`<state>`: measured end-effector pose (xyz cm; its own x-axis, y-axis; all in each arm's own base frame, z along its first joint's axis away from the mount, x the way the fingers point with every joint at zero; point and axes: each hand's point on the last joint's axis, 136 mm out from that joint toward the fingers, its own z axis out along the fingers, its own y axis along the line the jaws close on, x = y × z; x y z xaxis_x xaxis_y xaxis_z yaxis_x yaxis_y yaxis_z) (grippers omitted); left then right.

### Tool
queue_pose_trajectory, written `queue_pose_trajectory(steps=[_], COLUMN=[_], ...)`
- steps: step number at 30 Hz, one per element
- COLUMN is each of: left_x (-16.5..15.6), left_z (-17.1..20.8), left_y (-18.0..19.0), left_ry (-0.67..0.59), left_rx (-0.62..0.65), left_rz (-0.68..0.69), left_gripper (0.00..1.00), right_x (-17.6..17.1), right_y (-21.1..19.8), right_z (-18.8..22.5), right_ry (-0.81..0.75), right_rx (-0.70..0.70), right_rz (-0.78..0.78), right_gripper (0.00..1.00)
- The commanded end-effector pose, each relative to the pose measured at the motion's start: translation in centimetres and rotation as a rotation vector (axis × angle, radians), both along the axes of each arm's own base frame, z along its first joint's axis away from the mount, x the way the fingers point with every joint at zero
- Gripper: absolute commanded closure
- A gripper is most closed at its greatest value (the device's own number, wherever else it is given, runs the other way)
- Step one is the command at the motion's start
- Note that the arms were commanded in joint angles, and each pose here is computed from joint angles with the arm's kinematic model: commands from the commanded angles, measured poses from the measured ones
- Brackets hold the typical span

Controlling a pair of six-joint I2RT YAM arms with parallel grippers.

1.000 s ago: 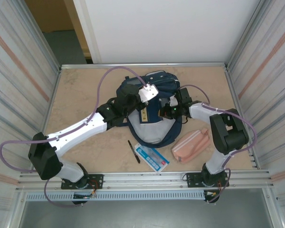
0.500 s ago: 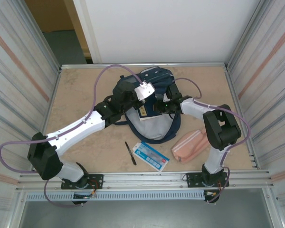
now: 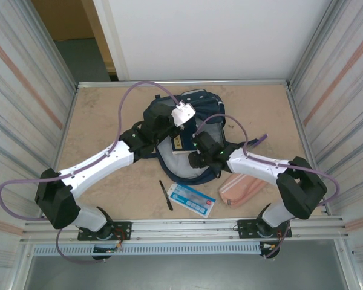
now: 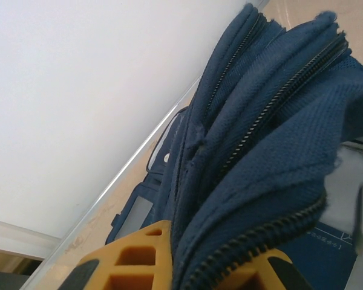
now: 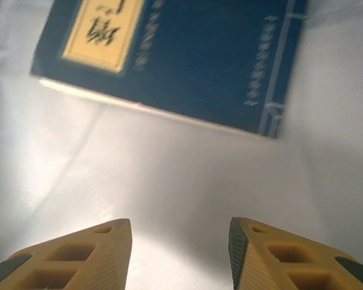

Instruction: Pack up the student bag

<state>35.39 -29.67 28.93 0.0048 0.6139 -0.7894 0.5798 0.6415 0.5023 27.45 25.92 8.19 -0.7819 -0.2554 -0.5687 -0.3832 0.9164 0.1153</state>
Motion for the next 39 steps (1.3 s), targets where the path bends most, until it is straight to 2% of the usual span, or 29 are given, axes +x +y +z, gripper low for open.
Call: queue_pose_trajectory(steps=[1,4,7,10,13,18,27,32,36,39], left_x=[-0.3,-0.7,-1.3,-2.0,-2.4,-2.9,-3.9,-3.5,-2.3,-1.6], left_z=[5.8,5.7,5.5,5.7,5.5,4.9,4.9,4.4,3.0,1.6], left_y=[-1.1,-1.7,-2.2,-2.3,-2.2,-2.5,-2.3,-1.5,-1.0,-1.2], left_ry=[-0.089,-0.090,-0.082,-0.072,-0.061,-0.022,-0.005,-0.009,0.013,0.034], left_rx=[-0.154,-0.136,-0.133,-0.131,-0.129,-0.133,-0.166,-0.159,-0.168,-0.156], left_rz=[-0.021,-0.049,-0.081,-0.105,-0.120,-0.147,-0.171,-0.123,-0.072,-0.054], left_gripper=[1.00,1.00,1.00,1.00,1.00,1.00,1.00,1.00,1.00,0.99], right_x=[0.4,1.7,3.4,5.0,6.8,10.3,14.2,12.7,9.0,5.6], right_y=[1.2,1.3,2.2,3.7,4.4,3.2,3.3,3.9,2.9,1.4], right_z=[0.0,-1.6,-3.1,-3.2,-1.5,-0.3,-2.2,1.1,4.9,5.7], right_ry=[-0.080,-0.123,-0.122,-0.169,-0.228,-0.252,-0.257,-0.231,-0.242,-0.233], right_rx=[-0.008,-0.032,-0.018,-0.010,0.004,0.007,0.040,0.119,0.152,0.181], right_rz=[-0.078,-0.154,-0.163,-0.122,-0.123,-0.194,-0.155,-0.082,-0.039,-0.021], right_gripper=[0.56,0.72,0.80,0.83,0.85,0.87,0.85,0.75,0.66,0.63])
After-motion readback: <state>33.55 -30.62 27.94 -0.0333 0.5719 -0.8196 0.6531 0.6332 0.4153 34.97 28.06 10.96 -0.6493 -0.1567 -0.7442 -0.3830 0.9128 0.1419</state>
